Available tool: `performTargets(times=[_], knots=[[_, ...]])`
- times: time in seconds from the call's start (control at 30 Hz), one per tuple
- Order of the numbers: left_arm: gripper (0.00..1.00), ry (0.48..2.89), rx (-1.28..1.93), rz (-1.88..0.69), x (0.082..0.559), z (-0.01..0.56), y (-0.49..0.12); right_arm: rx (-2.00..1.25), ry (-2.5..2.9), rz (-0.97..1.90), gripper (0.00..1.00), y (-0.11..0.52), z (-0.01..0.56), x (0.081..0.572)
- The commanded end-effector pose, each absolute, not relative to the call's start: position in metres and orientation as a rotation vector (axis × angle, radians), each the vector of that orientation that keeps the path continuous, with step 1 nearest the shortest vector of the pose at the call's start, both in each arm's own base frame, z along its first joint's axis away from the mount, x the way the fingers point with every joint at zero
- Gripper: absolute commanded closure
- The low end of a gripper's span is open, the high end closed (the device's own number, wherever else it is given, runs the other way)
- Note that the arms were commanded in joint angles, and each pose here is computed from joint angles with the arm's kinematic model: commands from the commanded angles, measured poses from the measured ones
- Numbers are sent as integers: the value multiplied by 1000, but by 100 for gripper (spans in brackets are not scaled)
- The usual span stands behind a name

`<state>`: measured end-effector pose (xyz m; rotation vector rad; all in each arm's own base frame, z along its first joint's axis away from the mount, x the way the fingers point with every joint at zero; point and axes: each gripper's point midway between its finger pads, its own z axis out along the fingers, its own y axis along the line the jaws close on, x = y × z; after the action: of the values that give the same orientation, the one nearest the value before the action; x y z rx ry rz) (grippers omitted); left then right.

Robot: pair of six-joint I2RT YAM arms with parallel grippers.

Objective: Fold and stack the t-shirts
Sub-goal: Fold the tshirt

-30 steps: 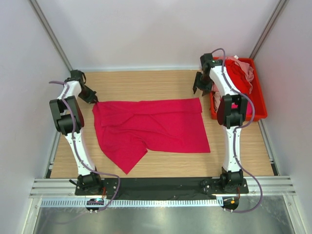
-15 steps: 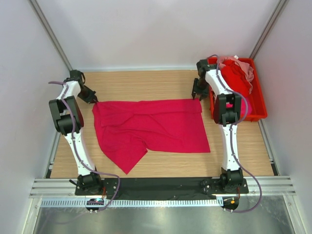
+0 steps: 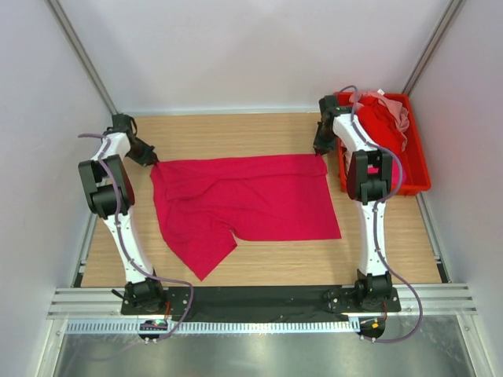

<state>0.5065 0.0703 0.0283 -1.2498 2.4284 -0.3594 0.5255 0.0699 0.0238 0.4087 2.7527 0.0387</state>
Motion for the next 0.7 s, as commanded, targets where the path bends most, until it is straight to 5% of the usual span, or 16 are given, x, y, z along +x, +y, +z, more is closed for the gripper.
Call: performTargets(times=[0.0,0.27,0.33,0.43,0.47,0.5,0.57,0.67], knots=[[100,2240,-1204,-442,538,70,82,504,2534,7,99,48,57,566],[100,2150,-1187,-570,584,75,80,503,2452,139,99,64,70,601],[100,2126,-1184,-588,590,84,81,482,2453,200,92,73,73,603],[73,2129,-1184,-588,590,90,80,461,2486,269,73,85,80,597],[49,2136,-1171,-574,589,93,81,457,2490,268,64,84,81,595],[41,2149,-1180,-541,582,97,83,452,2478,267,46,83,91,594],[24,2176,-1159,-501,573,101,85,416,2482,240,34,80,93,588],[21,2210,-1169,-458,545,109,82,391,2440,174,19,69,124,584]])
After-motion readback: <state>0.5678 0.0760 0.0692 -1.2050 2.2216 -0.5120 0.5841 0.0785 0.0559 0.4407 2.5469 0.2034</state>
